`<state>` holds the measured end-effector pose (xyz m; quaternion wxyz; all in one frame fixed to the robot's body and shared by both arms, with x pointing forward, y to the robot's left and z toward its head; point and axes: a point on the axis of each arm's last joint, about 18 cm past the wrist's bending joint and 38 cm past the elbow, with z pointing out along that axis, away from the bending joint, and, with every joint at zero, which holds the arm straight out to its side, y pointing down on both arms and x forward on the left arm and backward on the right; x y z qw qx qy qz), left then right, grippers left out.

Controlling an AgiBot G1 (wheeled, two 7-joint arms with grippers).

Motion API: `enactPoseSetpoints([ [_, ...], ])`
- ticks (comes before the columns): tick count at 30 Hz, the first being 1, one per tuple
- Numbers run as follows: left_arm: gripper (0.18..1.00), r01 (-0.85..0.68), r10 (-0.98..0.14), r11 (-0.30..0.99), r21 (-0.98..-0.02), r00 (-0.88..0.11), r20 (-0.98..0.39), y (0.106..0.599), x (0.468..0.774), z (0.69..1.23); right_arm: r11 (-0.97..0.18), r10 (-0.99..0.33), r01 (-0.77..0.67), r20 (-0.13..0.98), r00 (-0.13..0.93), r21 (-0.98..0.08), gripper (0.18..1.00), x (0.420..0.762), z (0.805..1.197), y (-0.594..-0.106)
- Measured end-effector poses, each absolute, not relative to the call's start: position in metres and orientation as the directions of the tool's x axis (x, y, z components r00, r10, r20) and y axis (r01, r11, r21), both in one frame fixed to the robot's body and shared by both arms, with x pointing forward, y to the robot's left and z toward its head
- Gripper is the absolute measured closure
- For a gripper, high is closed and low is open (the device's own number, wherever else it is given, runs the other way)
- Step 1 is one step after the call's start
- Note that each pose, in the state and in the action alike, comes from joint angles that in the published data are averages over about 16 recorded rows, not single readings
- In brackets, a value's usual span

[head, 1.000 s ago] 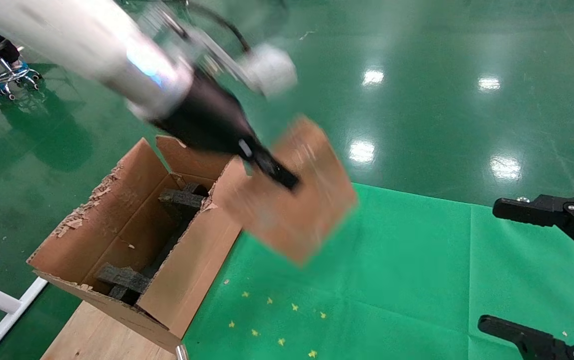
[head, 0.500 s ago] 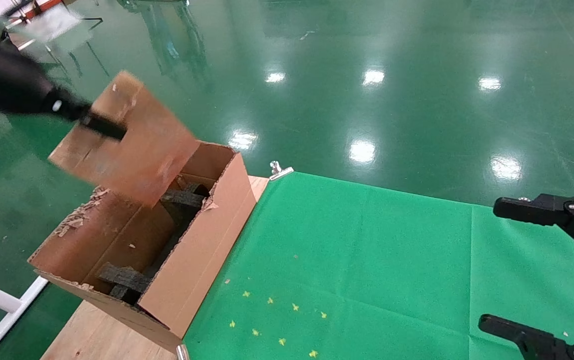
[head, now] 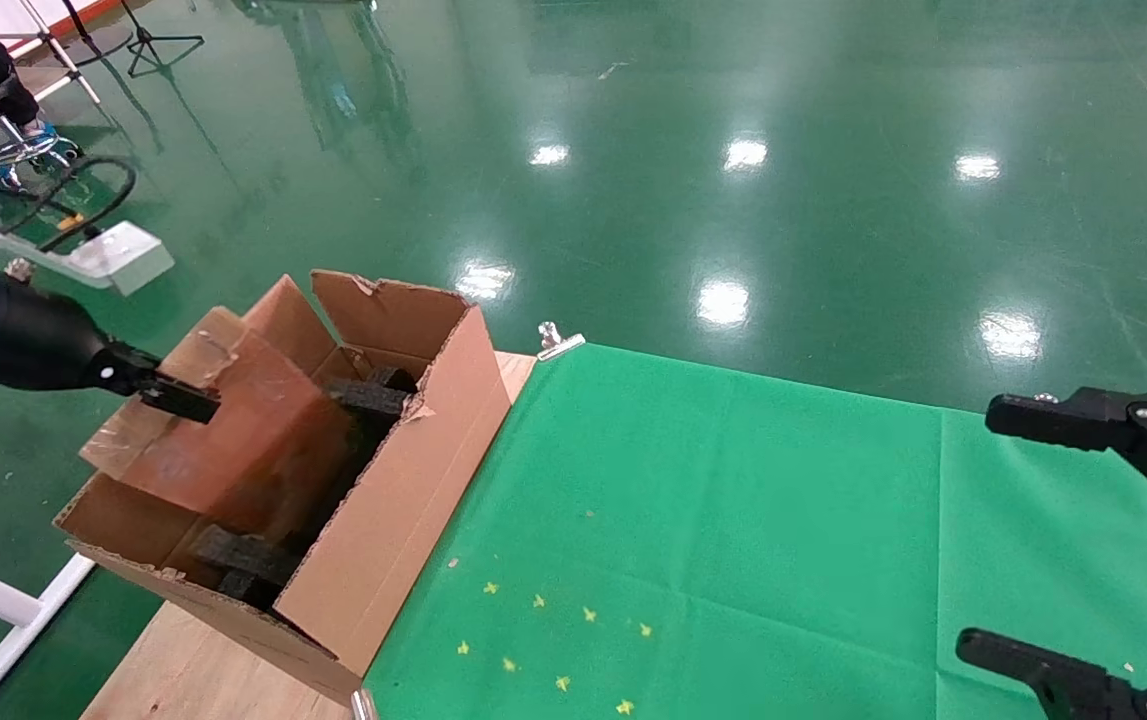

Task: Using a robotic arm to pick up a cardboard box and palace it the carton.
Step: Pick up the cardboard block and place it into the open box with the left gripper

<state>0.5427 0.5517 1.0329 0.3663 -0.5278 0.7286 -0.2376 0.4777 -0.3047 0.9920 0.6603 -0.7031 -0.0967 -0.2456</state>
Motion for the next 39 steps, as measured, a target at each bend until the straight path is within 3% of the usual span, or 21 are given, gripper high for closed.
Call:
enactPoseSetpoints([
  [12, 0.872, -0.625, -0.955, 0.263, -0.735, -0.06, -0.291, 0.593, 0.574, 0.997, -0.109, -0.188, 0.46, 0.473, 0.861, -0.881, 0.178, 0.478, 0.992, -0.305],
  [24, 0.878, -0.657, -0.961, 0.208, -0.724, 0.0, -0.275, 0.596, 0.605, 0.953, -0.109, -0.188, 0.46, 0.473, 0.861, -0.881, 0.178, 0.478, 0.992, -0.305],
  [39, 0.875, -0.654, -0.953, 0.189, -0.733, 0.059, -0.298, 0.603, 0.619, 0.926, -0.109, -0.189, 0.46, 0.473, 0.861, -0.881, 0.178, 0.478, 0.992, -0.305],
])
